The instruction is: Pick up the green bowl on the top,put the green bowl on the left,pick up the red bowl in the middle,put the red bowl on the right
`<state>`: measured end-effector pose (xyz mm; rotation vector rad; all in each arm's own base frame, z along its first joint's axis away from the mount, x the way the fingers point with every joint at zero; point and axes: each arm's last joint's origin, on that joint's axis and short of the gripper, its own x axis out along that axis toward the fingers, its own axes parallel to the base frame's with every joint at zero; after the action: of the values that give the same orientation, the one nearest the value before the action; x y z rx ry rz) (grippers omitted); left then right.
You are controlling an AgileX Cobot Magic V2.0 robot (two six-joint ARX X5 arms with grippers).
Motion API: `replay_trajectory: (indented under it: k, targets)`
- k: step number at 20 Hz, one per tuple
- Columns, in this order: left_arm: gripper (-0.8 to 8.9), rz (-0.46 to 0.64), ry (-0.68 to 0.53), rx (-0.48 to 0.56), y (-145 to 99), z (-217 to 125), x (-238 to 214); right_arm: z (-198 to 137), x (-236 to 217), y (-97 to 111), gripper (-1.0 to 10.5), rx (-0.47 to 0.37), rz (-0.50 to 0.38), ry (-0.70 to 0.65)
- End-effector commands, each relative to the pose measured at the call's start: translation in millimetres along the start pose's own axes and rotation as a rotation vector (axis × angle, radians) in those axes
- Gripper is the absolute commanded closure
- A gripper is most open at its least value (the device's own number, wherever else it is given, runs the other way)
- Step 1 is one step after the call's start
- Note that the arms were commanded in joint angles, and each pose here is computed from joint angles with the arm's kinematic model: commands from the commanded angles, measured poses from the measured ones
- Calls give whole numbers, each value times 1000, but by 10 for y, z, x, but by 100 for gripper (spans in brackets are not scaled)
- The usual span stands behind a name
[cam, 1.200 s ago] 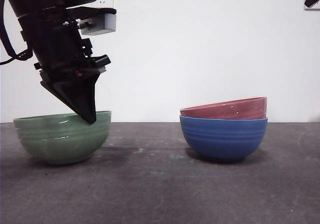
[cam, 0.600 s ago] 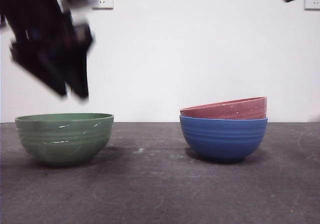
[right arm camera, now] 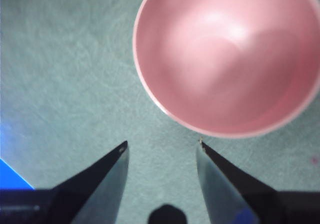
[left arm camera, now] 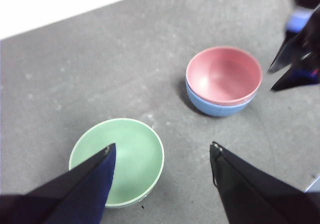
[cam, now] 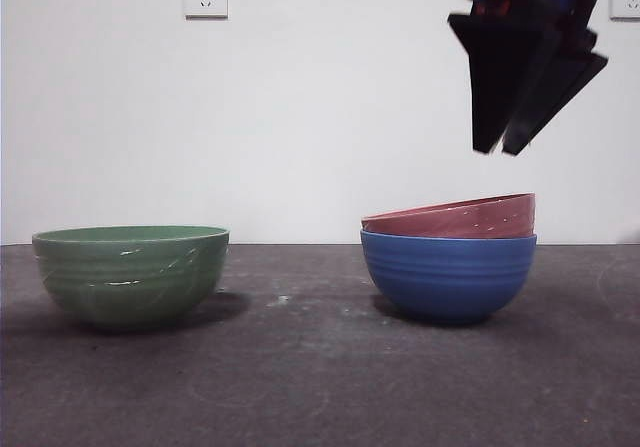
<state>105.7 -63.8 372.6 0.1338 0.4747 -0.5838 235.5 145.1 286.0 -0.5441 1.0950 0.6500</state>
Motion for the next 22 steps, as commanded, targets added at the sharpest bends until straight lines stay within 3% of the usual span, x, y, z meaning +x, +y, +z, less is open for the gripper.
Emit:
replay_trajectory:
  k: [1,5,10,15,18,22]
  targets:
    - [495,5,9,-12,5,-6,-1,41,133,-12,715,-60,-8,40]
    - [495,4,33,-14,4,-29,-1,85,257,-35,581,-83,-9,52]
    - [495,4,37,-14,4,-33,-1,140,286,-55,581,-106,-24,8]
    - [495,4,39,-14,4,-33,2,152,501,-101,587,-102,-3,70]
    - [496,5,40,-13,4,-33,3,162,597,-103,642,-102,11,92]
    - [499,9,40,-2,6,-33,4,164,612,-103,830,-104,11,94]
